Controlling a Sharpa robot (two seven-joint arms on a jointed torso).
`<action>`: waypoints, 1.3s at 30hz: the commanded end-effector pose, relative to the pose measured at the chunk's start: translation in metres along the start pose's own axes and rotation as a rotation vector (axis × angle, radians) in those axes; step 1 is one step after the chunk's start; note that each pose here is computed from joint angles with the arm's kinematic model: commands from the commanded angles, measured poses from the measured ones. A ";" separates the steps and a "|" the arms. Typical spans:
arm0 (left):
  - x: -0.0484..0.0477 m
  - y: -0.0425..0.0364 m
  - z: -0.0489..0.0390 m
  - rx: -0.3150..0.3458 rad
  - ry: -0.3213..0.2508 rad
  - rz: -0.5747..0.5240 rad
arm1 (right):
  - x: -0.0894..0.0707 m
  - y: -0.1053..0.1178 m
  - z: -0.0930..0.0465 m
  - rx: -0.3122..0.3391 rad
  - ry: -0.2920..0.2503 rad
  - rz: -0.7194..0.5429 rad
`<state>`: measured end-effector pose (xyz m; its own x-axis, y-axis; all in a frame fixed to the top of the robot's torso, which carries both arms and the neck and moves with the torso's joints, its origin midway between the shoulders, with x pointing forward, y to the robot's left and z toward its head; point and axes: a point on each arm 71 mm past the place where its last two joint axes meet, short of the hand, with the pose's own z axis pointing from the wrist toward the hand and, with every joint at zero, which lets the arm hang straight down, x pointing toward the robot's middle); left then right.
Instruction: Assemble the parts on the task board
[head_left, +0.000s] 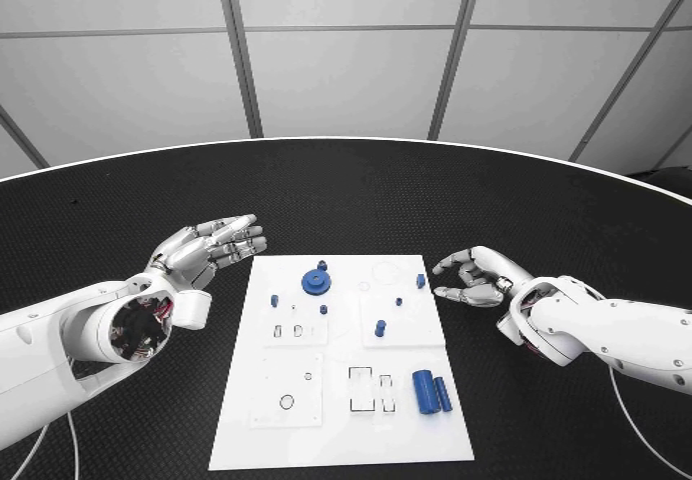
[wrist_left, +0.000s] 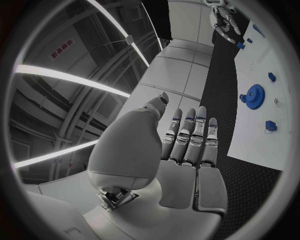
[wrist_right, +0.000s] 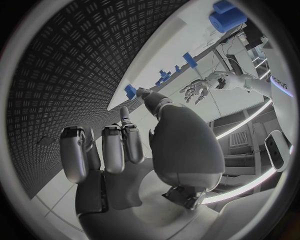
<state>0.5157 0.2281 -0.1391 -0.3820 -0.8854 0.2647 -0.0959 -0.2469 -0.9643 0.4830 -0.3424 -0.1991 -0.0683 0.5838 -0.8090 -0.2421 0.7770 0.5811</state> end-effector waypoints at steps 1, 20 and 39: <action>-0.0002 0.0000 -0.0001 0.000 -0.001 0.000 | 0.002 0.000 0.001 0.007 0.000 0.000; -0.0003 0.0000 -0.0006 -0.003 0.000 0.000 | 0.011 0.008 0.009 0.008 0.000 0.008; 0.0002 0.0000 -0.0016 -0.004 0.002 -0.002 | 0.017 0.010 0.016 0.018 0.005 0.008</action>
<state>0.5142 0.2286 -0.1390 -0.3837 -0.8843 0.2661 -0.1003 -0.2465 -0.9639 0.4950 -0.3215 -0.2048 -0.0742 0.5891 -0.8047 -0.2233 0.7766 0.5891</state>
